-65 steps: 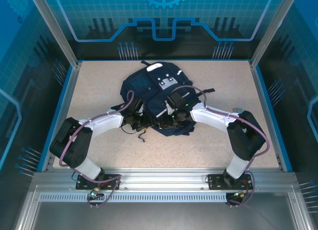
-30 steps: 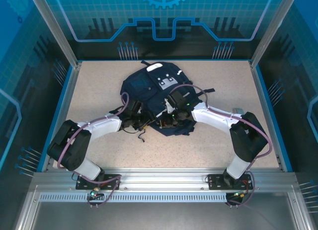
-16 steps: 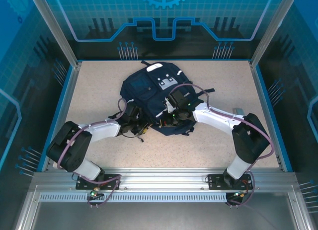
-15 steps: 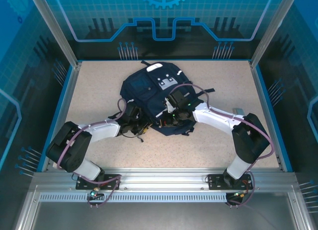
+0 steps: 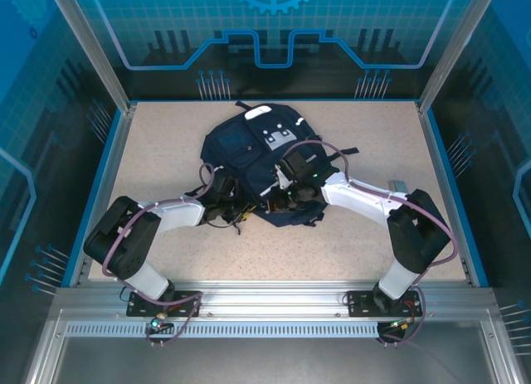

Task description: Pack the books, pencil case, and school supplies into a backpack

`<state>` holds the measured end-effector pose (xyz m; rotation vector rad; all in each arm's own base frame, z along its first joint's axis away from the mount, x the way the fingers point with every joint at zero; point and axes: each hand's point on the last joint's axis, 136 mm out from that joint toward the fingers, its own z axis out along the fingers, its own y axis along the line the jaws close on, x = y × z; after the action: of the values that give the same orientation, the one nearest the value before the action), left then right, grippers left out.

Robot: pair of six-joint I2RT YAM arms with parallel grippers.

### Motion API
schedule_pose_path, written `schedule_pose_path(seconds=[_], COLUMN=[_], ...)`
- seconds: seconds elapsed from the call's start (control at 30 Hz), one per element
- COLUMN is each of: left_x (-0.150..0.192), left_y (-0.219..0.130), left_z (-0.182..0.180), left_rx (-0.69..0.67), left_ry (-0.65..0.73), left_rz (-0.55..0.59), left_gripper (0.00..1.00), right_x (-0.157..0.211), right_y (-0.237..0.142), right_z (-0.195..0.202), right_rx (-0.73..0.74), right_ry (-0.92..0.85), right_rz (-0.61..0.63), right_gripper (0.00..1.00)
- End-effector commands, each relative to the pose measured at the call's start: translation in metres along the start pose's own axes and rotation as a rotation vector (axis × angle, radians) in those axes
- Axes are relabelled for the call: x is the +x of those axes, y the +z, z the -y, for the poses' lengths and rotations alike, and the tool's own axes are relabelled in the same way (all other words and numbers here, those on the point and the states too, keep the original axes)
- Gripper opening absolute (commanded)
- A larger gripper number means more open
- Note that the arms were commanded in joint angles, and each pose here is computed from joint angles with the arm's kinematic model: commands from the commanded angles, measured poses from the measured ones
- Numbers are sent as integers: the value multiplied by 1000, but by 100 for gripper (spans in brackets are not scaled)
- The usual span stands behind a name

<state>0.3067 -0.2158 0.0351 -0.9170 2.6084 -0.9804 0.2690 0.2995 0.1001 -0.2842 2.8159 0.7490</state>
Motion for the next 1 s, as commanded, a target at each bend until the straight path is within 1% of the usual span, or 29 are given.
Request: schedule_pose_path(seconds=[0.0,0.1,0.17,0.27,0.4,0.5,0.63,0.73,0.8,0.87,0.93,0.97], left_x=[-6,-12,-15,-18,-25,-31,-40,-51,-60,-68,-75,-78], left_y=[-1,-5,-7,-9,-14,-19,-24,-30,-32,-36,-42,-47], left_z=[0,-6,-9,-15,-19,-17,-13,-12,-13,-18,-19,-19], left_rx=[-26,-67,-74,-88,-93,-88,-104,-133,-158,-198,-207,-209], left_ry=[41,73,79,81,86,98,142,203,260,281,285,282], left_rz=[29,49,54,57,70,78,59,52,19,10,18,28], left_gripper=[22,13,9,8,6,6,6,8,13,19,28,34], right_x=[7,10,13,16,19,15,4,-2,-3,-1,-1,-1], right_y=[-20,-32,-39,-52,-72,-85,-82,-65,-50,-33,-21,-14], right_z=[11,35,51,77,117,132,112,74,43,7,-24,-39], right_rx=[93,207,274,362,485,543,502,373,269,135,40,-5], right_ry=[5,33,44,80,176,212,127,13,-56,-121,-158,-173], right_rz=[27,44,58,87,125,151,147,125,100,66,54,49], right_gripper=[0,0,0,0,0,0,0,0,0,0,0,0])
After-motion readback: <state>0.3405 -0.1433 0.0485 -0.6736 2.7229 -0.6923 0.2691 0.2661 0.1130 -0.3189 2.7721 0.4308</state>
